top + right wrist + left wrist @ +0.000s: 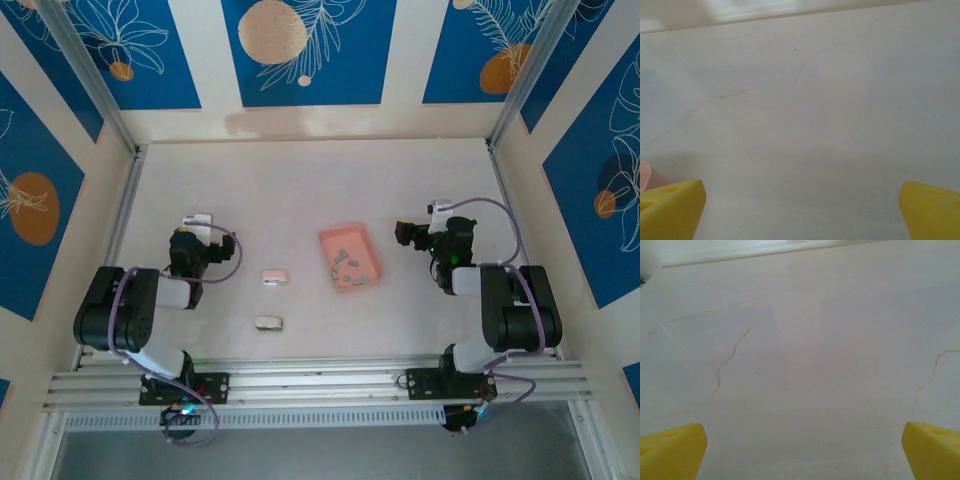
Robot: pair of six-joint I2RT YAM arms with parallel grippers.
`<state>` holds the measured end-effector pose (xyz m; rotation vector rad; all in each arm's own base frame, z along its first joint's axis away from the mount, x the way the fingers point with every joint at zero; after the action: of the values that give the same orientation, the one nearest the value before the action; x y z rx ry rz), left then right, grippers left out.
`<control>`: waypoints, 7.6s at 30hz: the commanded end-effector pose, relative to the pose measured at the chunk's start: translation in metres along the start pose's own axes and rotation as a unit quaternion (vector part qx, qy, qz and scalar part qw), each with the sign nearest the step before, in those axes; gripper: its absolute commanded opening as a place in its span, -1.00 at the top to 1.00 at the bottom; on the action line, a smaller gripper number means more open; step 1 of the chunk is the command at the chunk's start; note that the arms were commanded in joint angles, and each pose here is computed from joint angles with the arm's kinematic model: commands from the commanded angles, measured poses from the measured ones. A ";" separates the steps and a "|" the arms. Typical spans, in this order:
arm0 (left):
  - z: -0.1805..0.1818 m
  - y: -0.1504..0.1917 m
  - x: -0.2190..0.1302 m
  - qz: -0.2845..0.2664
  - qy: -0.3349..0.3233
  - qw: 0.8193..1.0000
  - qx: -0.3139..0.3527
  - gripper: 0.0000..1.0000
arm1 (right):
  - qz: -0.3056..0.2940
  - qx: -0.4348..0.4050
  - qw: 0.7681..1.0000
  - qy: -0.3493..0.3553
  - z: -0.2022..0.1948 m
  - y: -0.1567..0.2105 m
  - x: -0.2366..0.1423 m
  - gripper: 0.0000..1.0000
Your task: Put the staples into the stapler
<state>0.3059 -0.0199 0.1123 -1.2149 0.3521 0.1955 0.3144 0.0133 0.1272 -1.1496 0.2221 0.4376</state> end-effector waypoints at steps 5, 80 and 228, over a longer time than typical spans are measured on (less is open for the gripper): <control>0.003 -0.009 0.002 -0.017 0.001 1.000 0.007 -1.00 | -0.009 -0.010 1.000 -0.004 0.002 0.001 0.000 -0.98; -0.022 -0.033 -0.069 0.245 0.217 0.844 -0.425 -0.54 | 0.319 -0.415 0.727 -0.444 0.337 0.182 -0.065 -0.71; -0.159 -0.115 -0.077 0.118 0.557 0.777 -0.270 0.00 | 0.025 -0.089 0.879 -0.467 0.255 -0.037 -0.077 1.00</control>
<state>0.2457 -0.1983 0.1856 -1.8257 1.5933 -0.2389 0.2470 0.2167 0.2587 -1.0162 -0.5359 1.0895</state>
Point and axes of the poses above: each hand's point on the last joint's axis, 136 mm out from that joint toward the fingers, its own x axis out along the fingers, its own z axis along the line the jaws close on, y = z × x, the point moved 9 cm from there along -x, back along the fingers, and after that the axes turned 15 degrees about x, right-handed, at the moved point
